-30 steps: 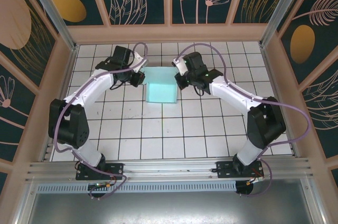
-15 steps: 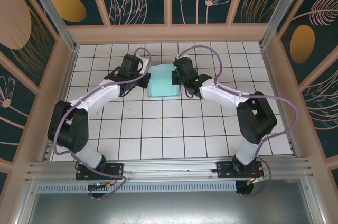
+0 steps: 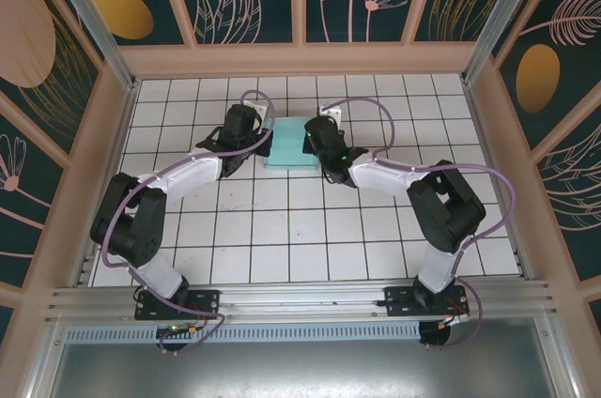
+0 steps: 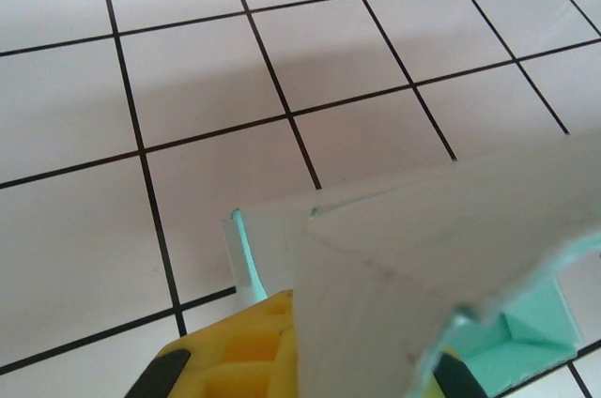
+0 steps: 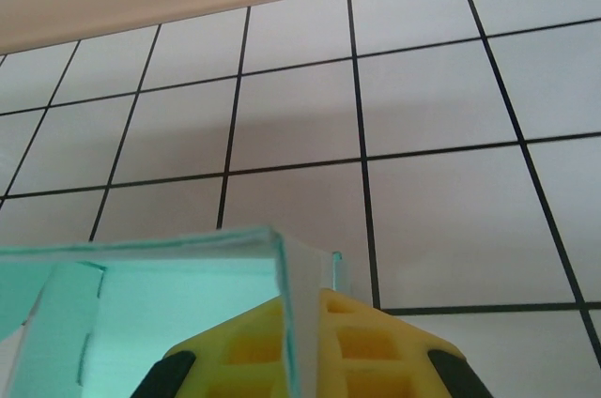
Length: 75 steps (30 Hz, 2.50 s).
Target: Fold the paper box
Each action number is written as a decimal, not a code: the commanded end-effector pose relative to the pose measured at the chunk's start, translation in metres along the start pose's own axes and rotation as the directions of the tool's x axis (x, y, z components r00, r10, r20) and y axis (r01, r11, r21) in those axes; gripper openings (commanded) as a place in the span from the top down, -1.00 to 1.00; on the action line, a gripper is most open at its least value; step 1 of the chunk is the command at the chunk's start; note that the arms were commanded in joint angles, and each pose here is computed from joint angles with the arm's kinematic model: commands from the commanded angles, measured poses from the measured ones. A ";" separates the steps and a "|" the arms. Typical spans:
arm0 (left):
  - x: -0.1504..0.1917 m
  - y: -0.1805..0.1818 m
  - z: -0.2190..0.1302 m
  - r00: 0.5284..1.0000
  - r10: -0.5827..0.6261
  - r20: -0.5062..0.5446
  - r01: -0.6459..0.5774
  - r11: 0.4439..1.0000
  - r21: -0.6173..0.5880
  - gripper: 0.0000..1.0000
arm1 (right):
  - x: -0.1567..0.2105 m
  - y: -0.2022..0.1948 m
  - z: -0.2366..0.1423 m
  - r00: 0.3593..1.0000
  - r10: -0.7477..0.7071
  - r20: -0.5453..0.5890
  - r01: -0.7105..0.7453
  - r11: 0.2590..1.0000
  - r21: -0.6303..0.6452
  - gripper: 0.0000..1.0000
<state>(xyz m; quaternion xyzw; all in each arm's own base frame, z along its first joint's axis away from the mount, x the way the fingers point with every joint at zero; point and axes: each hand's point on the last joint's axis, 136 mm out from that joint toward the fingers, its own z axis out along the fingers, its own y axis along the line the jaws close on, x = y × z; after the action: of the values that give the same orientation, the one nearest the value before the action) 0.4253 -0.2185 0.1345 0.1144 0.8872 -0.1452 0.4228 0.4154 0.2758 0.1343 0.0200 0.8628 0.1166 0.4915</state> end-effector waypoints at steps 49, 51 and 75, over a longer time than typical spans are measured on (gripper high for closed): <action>0.062 0.004 -0.017 0.975 0.050 0.216 -0.045 0.999 -0.031 1.00 | -0.016 0.011 -0.135 0.921 0.059 0.386 0.018 0.981 -0.194 -0.48; 0.063 0.003 -0.016 0.976 0.047 0.213 -0.043 0.999 -0.026 1.00 | -0.032 0.008 -0.149 0.906 0.072 0.418 0.018 0.978 -0.207 -0.51; 0.069 -0.009 -0.044 0.971 -0.032 0.237 0.011 0.996 0.086 -0.16 | -0.005 0.024 -0.035 0.994 0.105 -0.038 -0.110 0.976 -0.186 -0.53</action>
<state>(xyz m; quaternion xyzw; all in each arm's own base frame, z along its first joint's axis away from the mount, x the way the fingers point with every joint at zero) 0.3586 -0.2039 0.0945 0.1070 0.8363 -0.1722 0.5094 0.3845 0.2817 0.1552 0.0144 0.8549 0.2064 0.4758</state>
